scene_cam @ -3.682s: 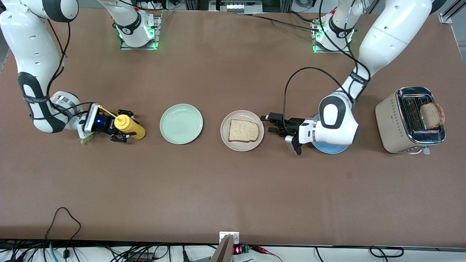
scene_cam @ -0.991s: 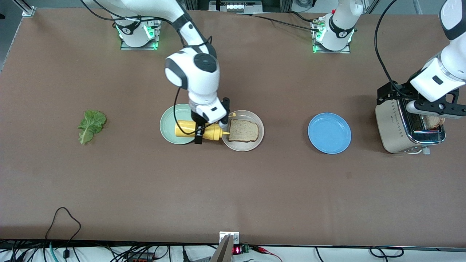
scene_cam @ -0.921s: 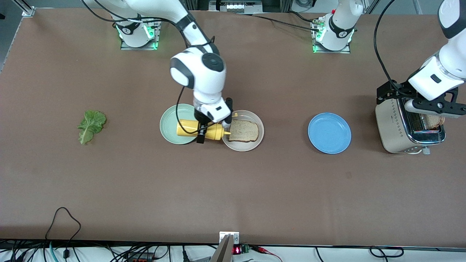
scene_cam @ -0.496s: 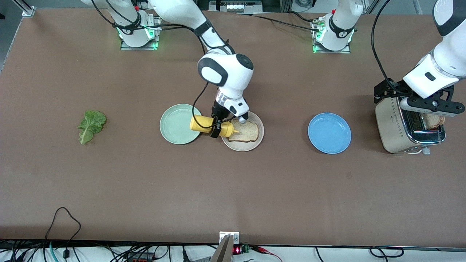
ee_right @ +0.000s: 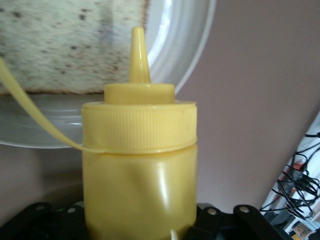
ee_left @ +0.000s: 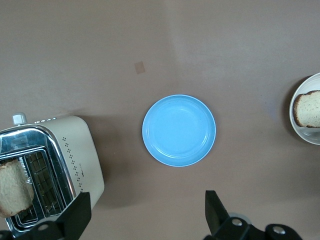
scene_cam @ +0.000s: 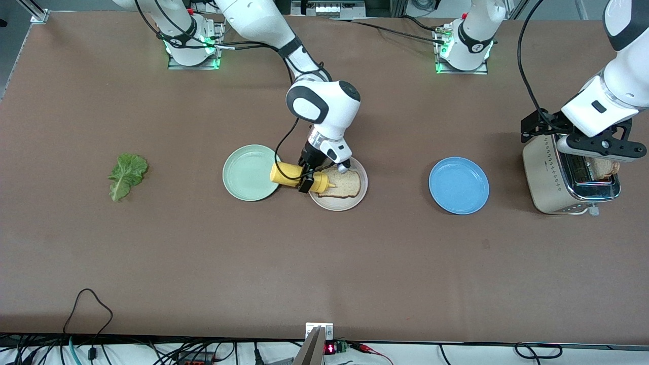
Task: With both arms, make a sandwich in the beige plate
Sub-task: 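Tilt the yellow bottle over the bread with the right gripper and squeeze, then carry the yellow bottle back beside the lettuce with the right gripper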
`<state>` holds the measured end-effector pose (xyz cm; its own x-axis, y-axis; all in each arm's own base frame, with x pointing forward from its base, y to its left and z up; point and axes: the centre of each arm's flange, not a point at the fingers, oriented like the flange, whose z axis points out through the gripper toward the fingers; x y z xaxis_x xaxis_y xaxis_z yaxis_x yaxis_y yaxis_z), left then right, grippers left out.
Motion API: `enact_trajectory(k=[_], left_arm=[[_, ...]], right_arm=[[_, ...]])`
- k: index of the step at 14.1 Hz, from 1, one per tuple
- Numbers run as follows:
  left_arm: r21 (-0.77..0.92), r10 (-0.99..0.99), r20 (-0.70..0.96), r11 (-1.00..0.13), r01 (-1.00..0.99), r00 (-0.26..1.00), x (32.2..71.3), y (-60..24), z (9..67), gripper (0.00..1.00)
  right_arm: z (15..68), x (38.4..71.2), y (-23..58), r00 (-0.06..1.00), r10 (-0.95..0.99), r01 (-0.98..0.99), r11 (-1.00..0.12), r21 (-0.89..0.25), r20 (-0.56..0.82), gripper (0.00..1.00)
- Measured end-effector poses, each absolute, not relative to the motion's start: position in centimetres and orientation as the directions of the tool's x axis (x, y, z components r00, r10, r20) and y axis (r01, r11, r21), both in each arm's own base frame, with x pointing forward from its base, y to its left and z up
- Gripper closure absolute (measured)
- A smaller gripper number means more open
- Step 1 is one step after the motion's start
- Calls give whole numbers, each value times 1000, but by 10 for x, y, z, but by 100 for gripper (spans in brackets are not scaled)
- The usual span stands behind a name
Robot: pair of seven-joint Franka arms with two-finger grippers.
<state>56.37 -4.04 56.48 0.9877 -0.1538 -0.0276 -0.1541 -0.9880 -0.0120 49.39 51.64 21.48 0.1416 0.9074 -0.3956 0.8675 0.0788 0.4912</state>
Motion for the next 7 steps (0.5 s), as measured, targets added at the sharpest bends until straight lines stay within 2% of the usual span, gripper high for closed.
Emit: enact_trajectory(k=[3,4,7], left_arm=[[-12,-153,-33,-988,-154,988,563,-40,564,0],[-11,-153,-37,-988,-154,988,563,-40,564,0],[-11,-154,-40,-988,-154,987,562,-40,564,0]], right_arm=[[258,521,504,201,928,873,-24,486,-315,60],[289,535,493,228,939,885,-89,458,-258,60],[354,568,451,255,957,911,-188,366,-142,60]])
